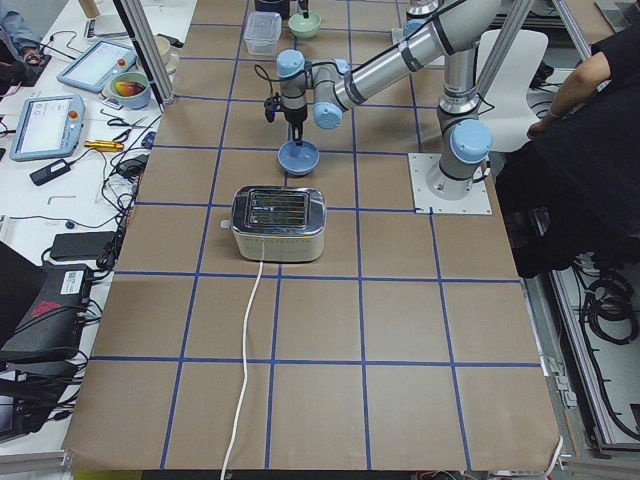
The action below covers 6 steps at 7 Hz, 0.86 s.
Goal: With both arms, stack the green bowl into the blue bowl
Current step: 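Carry the blue bowl to the centre with the left gripper while the right holds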
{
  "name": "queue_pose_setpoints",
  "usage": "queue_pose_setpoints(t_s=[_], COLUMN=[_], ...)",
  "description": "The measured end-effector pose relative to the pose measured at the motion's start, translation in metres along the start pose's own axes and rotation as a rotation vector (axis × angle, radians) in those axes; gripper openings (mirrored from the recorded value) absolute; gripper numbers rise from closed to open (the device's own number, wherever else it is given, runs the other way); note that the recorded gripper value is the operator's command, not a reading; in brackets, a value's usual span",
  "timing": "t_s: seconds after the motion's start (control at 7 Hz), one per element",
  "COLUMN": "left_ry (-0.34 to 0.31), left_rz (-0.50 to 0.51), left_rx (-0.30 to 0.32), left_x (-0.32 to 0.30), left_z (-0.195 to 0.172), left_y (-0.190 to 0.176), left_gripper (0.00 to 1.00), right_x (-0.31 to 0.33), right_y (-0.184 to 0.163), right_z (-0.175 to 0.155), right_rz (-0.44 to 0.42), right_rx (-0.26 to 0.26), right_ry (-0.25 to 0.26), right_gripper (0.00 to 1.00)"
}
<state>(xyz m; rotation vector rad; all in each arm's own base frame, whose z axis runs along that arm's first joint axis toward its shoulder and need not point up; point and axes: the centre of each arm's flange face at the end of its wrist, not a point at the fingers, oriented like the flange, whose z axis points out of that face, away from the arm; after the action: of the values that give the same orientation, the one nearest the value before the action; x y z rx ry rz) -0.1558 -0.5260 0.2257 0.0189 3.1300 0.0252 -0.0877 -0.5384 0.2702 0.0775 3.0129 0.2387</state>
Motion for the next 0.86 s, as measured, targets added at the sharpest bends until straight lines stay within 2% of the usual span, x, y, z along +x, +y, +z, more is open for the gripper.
queue_pose_setpoints(t_s=[0.29, 0.43, 0.57, 0.86], left_ry=[0.031, 0.063, 0.087, 0.128], left_rz=[0.003, -0.022, -0.056, -0.13], left_rx=[0.076, 0.092, 0.097, 0.118], left_x=[0.09, 0.144, 0.189, 0.243], left_z=[-0.059, -0.078, -0.078, -0.049], left_y=[-0.018, -0.015, -0.006, 0.001], left_gripper=[0.05, 0.05, 0.05, 0.08], right_x=[-0.003, -0.006, -0.012, -0.019], right_y=[0.002, 0.009, 0.019, 0.035], right_z=[-0.042, -0.062, -0.078, -0.095], right_rz=[-0.072, -0.105, -0.12, -0.143], right_rx=[-0.002, 0.002, 0.007, 0.014], right_ry=[-0.001, 0.001, 0.002, 0.003], right_gripper=[0.0, 0.0, 0.0, 0.0])
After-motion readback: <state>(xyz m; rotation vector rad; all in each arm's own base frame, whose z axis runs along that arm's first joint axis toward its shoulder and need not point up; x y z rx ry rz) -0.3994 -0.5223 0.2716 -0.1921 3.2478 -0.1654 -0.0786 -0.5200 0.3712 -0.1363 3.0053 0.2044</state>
